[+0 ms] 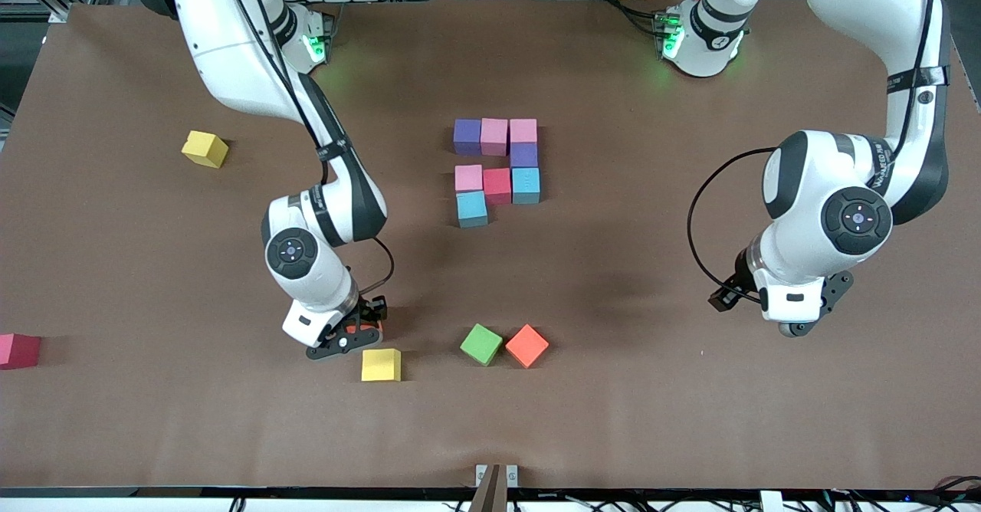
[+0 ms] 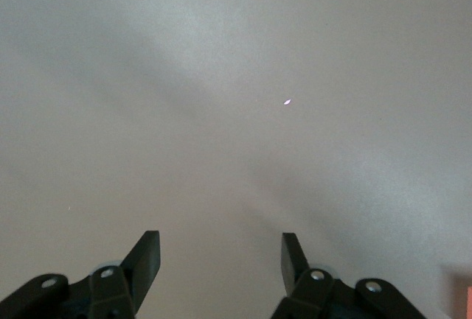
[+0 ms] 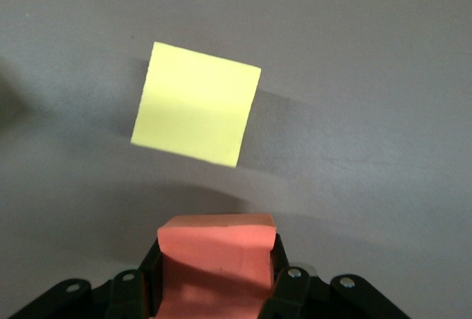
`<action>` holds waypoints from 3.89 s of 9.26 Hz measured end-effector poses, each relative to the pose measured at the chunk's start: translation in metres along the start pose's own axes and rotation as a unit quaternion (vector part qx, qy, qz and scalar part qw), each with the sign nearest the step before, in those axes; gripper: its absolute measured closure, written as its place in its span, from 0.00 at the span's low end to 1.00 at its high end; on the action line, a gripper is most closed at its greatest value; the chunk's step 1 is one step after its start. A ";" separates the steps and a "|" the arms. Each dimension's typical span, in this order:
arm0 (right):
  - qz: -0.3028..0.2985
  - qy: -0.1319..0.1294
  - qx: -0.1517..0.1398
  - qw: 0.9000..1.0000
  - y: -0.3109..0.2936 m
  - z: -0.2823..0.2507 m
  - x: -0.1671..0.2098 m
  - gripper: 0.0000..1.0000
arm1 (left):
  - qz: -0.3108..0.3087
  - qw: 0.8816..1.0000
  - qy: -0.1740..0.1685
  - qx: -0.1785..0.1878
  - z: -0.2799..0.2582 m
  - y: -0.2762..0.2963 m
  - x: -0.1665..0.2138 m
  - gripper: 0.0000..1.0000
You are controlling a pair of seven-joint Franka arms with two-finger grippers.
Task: Form number 2 with 11 blocks
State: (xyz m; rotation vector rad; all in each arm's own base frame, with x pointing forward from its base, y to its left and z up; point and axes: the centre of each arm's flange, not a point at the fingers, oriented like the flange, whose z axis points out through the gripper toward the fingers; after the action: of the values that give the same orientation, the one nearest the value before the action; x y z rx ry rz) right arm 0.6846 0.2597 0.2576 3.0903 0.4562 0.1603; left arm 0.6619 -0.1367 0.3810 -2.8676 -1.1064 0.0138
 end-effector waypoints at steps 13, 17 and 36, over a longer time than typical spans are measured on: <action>0.162 -0.067 0.061 0.983 -0.225 -0.016 -0.065 0.44 | 0.000 1.000 0.000 0.000 0.000 0.000 0.000 0.25; 0.143 -0.045 0.041 0.988 -0.234 0.012 -0.070 0.44 | 0.000 1.000 0.000 0.000 0.000 0.000 0.000 0.25; 0.073 -0.011 0.017 0.997 -0.257 0.026 -0.094 0.44 | -0.001 1.000 -0.007 0.002 0.008 0.002 -0.001 0.25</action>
State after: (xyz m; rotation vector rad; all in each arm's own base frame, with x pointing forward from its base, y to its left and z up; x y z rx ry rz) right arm 0.5240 0.4784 0.2149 3.1548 0.2336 0.1203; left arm 0.6623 -0.1384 0.3731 -2.8669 -1.1109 0.0352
